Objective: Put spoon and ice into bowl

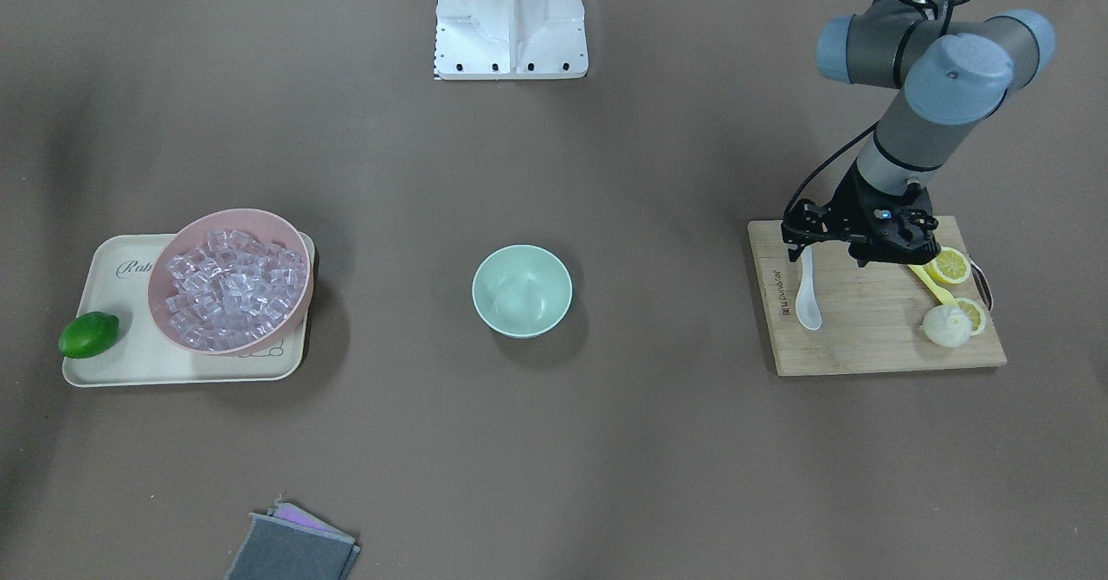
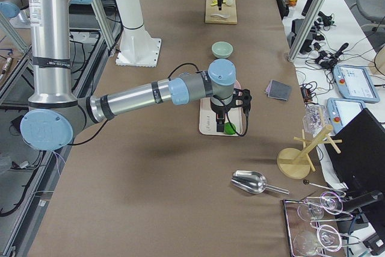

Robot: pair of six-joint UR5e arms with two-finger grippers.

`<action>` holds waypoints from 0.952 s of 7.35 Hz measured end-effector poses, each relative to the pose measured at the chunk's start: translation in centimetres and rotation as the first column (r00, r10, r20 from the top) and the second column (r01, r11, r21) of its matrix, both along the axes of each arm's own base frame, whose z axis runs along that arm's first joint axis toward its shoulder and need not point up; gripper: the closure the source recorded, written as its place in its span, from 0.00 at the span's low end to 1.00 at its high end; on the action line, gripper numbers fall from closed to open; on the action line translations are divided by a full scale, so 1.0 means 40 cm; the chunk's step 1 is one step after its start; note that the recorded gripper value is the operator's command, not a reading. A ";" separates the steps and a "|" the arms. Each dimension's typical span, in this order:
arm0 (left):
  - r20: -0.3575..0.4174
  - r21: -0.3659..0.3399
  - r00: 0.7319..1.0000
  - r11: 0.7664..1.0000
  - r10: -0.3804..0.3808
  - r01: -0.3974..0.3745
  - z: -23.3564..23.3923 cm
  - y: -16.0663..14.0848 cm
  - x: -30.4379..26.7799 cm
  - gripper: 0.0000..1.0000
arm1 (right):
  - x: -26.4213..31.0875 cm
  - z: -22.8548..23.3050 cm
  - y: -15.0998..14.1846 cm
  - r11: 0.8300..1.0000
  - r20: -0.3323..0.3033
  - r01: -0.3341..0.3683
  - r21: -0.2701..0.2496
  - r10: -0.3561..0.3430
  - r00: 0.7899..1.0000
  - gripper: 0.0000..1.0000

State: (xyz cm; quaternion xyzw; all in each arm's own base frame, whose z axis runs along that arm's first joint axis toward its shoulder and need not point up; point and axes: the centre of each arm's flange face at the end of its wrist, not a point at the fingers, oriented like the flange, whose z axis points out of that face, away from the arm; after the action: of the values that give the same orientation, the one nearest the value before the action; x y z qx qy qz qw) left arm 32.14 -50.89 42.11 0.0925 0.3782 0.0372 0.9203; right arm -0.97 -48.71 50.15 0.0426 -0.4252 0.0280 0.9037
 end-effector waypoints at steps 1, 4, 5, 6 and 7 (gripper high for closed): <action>0.007 0.007 1.000 1.000 0.013 -0.013 0.018 0.011 0.028 0.20 | -0.012 -0.015 -0.010 1.000 0.002 0.004 0.008 -0.005 1.000 0.00; 0.009 0.020 1.000 0.999 0.029 -0.030 0.062 0.018 0.060 0.26 | -0.028 -0.048 -0.029 1.000 0.009 0.006 0.022 -0.006 1.000 0.00; 0.011 0.021 0.999 0.999 0.032 -0.032 0.068 0.019 0.060 0.27 | -0.037 -0.058 -0.032 1.000 0.012 -0.001 0.014 0.001 1.000 0.00; 0.013 0.020 0.999 0.999 0.033 -0.033 0.072 0.019 0.061 0.30 | -0.048 -0.068 -0.034 1.000 0.013 -0.004 0.010 0.004 1.000 0.00; 0.015 0.018 0.999 0.999 0.033 -0.033 0.076 0.018 0.062 0.31 | -0.057 -0.080 -0.039 1.000 0.015 -0.002 0.012 0.002 1.000 0.00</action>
State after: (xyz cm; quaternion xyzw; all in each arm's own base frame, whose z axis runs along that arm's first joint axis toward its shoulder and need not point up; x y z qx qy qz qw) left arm 34.62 -50.17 45.17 0.0942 0.3725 0.0566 0.9215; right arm -3.25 -50.26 46.97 0.0485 -0.4322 0.0268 0.9001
